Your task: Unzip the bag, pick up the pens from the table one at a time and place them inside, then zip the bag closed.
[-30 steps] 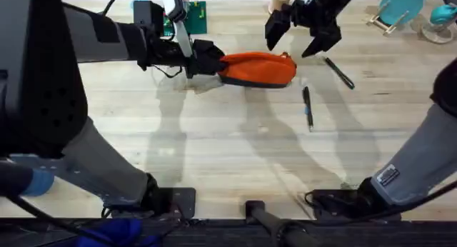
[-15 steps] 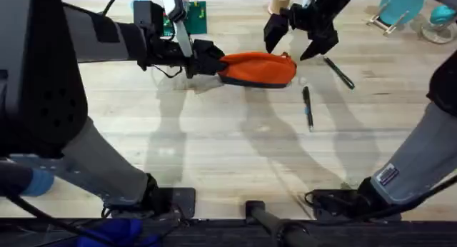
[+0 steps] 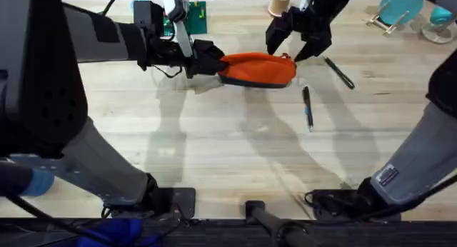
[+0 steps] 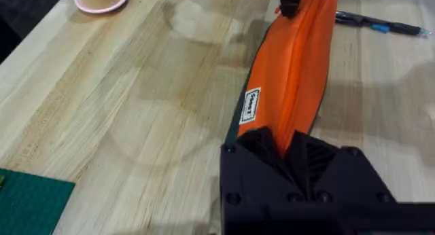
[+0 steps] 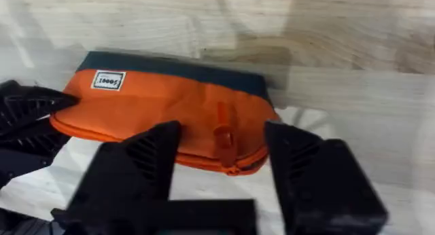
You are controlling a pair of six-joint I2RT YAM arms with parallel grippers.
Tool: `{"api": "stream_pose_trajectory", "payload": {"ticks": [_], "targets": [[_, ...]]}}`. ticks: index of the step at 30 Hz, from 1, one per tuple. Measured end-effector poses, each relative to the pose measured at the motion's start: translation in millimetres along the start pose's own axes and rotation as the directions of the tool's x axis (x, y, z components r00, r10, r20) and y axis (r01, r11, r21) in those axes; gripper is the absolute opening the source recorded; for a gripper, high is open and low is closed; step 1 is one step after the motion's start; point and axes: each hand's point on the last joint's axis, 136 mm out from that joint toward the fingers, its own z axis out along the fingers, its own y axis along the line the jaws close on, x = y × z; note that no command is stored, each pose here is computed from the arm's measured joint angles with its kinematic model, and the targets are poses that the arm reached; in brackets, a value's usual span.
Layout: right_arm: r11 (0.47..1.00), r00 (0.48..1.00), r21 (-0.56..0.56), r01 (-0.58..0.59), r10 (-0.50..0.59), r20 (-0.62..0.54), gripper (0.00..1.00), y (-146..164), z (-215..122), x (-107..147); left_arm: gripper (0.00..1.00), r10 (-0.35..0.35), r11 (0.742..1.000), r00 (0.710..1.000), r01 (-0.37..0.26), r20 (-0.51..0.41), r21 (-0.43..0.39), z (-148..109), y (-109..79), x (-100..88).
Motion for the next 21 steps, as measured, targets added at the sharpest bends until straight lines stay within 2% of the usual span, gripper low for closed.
{"api": "stream_pose_trajectory", "payload": {"ticks": [5, 11, 13, 14, 21], "targets": [[1.000, 1.000, -0.003, 0.003, -0.003, 0.000, 0.488, 3.1, 0.5, 0.8, 0.041, -0.001, 1.000, 1.000, 0.001, 0.000, 0.001, 0.0, -0.2, 0.1], [1.000, 1.000, -0.004, 0.000, 0.000, -0.001, 0.254, 3.2, 0.6, 1.0, 0.041, -0.001, 1.000, 1.000, 0.001, 0.000, 0.000, 0.0, -0.1, 0.0], [1.000, 1.000, -0.003, 0.000, 0.000, -0.001, 0.089, 2.8, 0.5, 0.9, 0.041, -0.002, 1.000, 1.000, 0.002, 0.000, 0.001, 0.0, -0.2, 0.1], [1.000, 1.000, 0.000, -0.002, 0.002, -0.001, 0.053, 2.4, 0.6, 0.9, 0.041, -0.001, 1.000, 1.000, 0.001, 0.000, 0.001, 0.0, -0.2, 0.1], [1.000, 1.000, 0.001, -0.005, 0.005, -0.002, 0.033, 2.0, 0.7, 1.2, 0.041, -0.001, 1.000, 1.000, 0.001, 0.000, 0.001, 0.0, -0.2, 0.1]]}}
